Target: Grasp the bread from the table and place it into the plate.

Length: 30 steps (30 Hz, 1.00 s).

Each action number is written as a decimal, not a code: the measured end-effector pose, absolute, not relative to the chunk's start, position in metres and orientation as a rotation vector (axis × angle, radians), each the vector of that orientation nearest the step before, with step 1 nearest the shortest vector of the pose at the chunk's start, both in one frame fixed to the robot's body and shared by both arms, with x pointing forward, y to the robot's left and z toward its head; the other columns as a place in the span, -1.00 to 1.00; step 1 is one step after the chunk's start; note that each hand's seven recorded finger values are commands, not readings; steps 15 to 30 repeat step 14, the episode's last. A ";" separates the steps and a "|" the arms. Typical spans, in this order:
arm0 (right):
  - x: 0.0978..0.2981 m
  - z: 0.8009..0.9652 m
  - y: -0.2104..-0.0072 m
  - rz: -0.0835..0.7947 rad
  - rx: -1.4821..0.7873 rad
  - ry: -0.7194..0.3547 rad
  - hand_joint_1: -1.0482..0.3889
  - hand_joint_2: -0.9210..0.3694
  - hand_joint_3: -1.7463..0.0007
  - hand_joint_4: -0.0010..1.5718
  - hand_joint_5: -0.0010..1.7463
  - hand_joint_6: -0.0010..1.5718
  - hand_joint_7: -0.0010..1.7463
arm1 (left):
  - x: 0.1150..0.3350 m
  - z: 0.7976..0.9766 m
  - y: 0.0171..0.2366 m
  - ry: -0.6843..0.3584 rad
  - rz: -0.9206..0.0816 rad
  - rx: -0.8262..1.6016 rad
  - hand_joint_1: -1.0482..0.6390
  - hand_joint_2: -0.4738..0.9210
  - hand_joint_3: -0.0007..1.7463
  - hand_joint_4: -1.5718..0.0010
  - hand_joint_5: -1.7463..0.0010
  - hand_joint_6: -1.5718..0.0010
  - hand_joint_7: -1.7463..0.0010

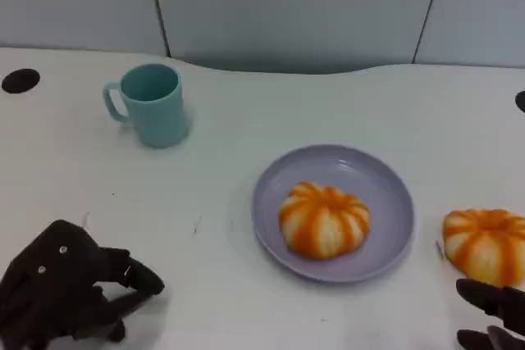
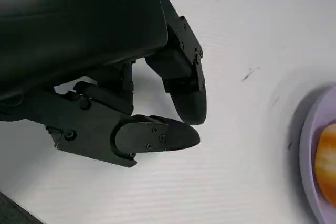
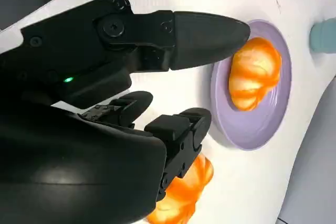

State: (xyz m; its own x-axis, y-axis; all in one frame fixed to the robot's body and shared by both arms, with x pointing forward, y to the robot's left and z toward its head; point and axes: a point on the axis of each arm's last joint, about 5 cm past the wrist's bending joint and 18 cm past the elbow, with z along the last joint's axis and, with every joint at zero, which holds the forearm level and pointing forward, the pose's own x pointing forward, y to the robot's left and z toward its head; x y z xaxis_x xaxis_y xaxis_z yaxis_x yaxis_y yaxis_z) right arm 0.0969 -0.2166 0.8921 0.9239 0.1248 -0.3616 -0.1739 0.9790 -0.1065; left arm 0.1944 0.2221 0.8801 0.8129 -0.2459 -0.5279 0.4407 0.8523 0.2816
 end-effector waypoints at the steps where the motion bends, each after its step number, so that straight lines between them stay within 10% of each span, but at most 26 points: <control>1: 0.097 0.892 -0.217 0.153 -0.139 0.363 -0.25 -1.00 0.43 -0.18 -0.98 -0.39 -1.00 | 0.195 0.880 0.222 0.498 -0.379 0.409 -0.29 1.00 -0.54 0.36 -0.80 0.20 0.08; 30: 0.099 0.891 -0.217 0.154 -0.127 0.362 -0.25 -1.00 0.43 -0.20 -0.99 -0.36 -0.99 | 0.200 0.882 0.221 0.511 -0.378 0.415 -0.29 1.00 -0.54 0.34 -0.79 0.18 0.08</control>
